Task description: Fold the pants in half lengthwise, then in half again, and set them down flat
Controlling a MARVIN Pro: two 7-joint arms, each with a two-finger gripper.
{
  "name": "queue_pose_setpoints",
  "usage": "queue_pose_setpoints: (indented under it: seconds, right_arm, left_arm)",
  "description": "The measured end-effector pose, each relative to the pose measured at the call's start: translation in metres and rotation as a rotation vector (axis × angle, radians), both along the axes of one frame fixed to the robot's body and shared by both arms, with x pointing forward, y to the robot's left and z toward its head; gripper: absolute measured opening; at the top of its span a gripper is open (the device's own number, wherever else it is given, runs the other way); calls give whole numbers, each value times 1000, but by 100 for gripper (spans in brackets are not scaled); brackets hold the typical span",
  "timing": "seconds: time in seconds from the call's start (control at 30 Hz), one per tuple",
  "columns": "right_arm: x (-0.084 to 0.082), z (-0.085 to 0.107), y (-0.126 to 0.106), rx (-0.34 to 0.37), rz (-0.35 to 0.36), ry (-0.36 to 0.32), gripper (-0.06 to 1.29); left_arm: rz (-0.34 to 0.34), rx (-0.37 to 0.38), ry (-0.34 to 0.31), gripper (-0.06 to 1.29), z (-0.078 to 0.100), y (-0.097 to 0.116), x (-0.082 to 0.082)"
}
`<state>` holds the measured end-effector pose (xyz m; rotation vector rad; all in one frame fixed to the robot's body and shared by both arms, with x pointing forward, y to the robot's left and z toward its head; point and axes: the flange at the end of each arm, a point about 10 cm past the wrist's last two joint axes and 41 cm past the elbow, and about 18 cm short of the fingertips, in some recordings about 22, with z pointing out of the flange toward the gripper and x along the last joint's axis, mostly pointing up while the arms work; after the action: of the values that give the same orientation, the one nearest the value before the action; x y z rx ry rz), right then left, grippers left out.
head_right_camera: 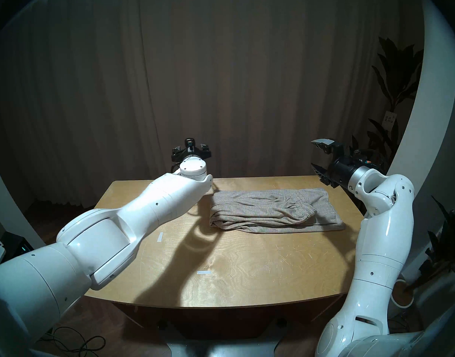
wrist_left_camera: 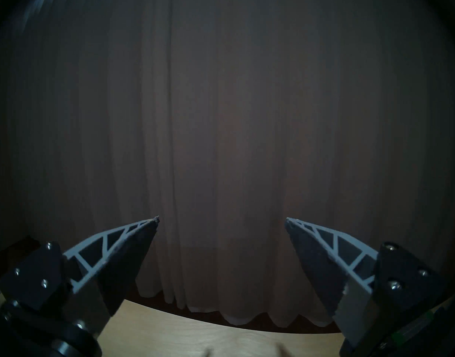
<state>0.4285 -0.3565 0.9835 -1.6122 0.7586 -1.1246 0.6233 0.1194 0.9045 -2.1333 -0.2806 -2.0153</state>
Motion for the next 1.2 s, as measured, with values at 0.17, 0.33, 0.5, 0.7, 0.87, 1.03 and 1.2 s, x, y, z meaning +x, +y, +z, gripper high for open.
queue_pose_setpoints:
  seconds: [0.17,0.33,0.5,0.7,0.87,1.03,1.2]
  right_arm:
    - [5,3,16,-27,27,-2,124]
    - [11,4,31,-54,52,5,124]
    - [16,4,44,-81,70,14,124]
    - [20,2,55,-113,80,26,124]
    - [25,2,61,-142,81,37,124]
    - [29,1,64,-177,75,49,124]
    - [33,1,64,-213,65,61,124]
  left_arm:
    - [57,5,-5,123,-3,36,2]
    - [98,12,-4,123,-8,65,1]
    - [122,22,2,123,-16,90,-2]
    - [131,29,3,123,-22,112,-5]
    - [127,32,-4,123,-22,125,-6]
    - [113,31,-15,123,-19,133,-7]
    - [94,31,-25,123,-18,137,-8]
